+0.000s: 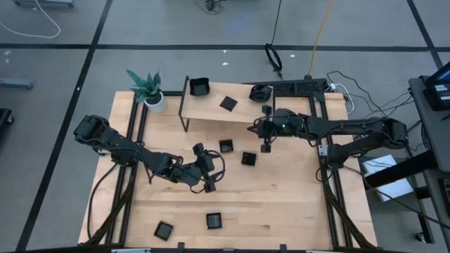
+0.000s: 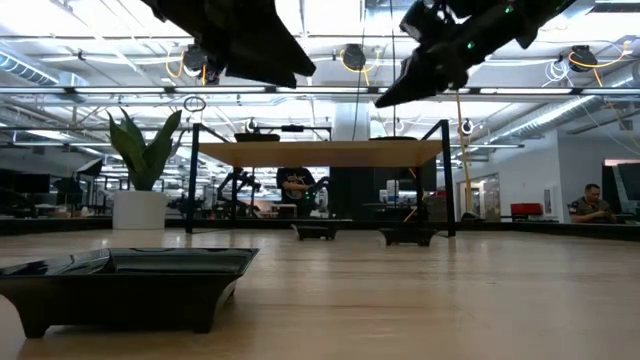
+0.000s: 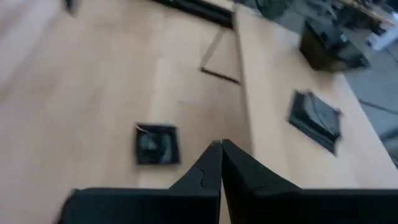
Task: Pick & Place Mini shaped plates
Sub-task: Stack the black square plate on top of the other black square plates on the shelf
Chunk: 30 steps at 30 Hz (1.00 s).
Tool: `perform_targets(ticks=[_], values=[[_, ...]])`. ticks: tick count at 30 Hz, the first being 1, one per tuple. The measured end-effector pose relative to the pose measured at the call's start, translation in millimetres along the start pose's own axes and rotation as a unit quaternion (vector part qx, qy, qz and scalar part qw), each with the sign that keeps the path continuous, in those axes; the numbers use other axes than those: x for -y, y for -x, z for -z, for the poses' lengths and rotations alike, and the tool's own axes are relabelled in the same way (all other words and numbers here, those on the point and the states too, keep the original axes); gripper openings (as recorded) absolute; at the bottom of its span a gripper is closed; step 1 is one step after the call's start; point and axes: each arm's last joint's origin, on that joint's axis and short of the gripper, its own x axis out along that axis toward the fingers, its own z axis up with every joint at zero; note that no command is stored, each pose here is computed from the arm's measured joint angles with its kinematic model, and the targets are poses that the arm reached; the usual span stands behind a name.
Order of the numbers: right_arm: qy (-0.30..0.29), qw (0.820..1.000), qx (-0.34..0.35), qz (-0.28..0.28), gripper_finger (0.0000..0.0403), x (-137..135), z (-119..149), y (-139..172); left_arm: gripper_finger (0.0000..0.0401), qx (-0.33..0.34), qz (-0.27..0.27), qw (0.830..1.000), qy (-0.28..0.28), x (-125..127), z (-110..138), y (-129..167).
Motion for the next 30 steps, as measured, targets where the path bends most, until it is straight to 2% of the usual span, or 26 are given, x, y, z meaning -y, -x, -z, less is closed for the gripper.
perform_targets(ticks=[6, 10, 14, 20, 26, 30], values=[[-0.028, 0.999, 0.008, -0.041, 0.0004, -23, -7, 2, 0.0273, -0.042, 0.005, 0.999, -0.029, 6, 12, 6], [-0.027, 0.998, 0.011, -0.047, 0.0036, -27, -8, 1, 0.0273, -0.059, -0.012, 0.998, -0.025, 7, 17, 10], [-0.059, 0.998, 0.022, -0.012, 0.0088, -4, -17, -3, 0.0273, -0.041, -0.016, 0.999, -0.003, 3, 11, 8], [-0.088, 0.996, 0.023, 0.018, 0.0176, 48, -37, -20, 0.0273, -0.039, -0.029, 0.999, 0.004, -5, 9, 3], [-0.102, 0.994, -0.035, 0.034, 0.0271, 80, -38, -67, 0.0273, -0.038, -0.047, 0.998, -0.01, -8, 8, 1], [-0.108, 0.991, -0.069, 0.042, 0.0309, 87, -31, -94, 0.0273, -0.038, -0.049, 0.998, -0.029, -7, 9, 2]])
